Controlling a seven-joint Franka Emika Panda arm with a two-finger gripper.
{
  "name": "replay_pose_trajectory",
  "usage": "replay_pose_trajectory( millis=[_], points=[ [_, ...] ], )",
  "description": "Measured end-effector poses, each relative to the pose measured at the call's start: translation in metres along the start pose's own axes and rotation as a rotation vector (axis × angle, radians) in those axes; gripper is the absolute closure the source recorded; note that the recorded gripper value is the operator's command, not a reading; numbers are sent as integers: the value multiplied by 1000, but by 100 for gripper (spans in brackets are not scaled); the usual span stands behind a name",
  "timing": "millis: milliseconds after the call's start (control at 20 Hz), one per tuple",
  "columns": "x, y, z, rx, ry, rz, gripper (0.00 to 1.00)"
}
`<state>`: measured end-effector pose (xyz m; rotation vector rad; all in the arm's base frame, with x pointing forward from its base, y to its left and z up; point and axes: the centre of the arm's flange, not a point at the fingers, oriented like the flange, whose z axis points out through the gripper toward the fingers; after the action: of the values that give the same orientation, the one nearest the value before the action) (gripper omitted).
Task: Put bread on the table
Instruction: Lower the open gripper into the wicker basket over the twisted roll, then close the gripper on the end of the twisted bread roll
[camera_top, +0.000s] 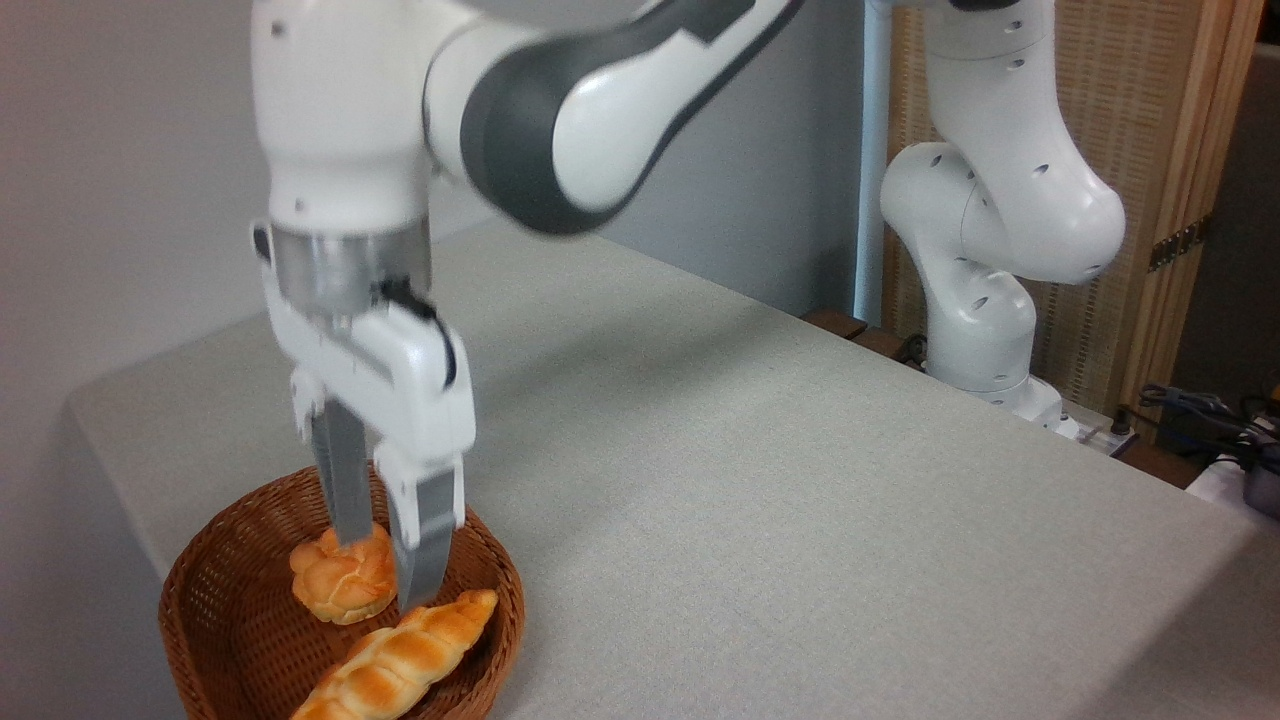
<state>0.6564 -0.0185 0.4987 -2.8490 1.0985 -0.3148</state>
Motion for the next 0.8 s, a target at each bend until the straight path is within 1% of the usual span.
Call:
replay_pose_trajectory(
  millis=[100, 150, 250, 350, 400, 500, 550, 600, 800],
  points=[
    [0, -9, 29, 29, -19, 13, 0],
    [-1, -13, 41, 33, -27, 15, 0],
    [-3, -16, 61, 28, -39, 15, 0],
    [-2, -15, 72, 19, -47, 17, 0],
    [-2, -14, 74, 16, -49, 19, 13],
    [0, -13, 75, 14, -49, 22, 45],
    [0, -13, 74, 15, -48, 22, 54],
    [0, -12, 74, 14, -47, 23, 57],
    [5, -7, 74, 10, -43, 32, 57]
  ],
)
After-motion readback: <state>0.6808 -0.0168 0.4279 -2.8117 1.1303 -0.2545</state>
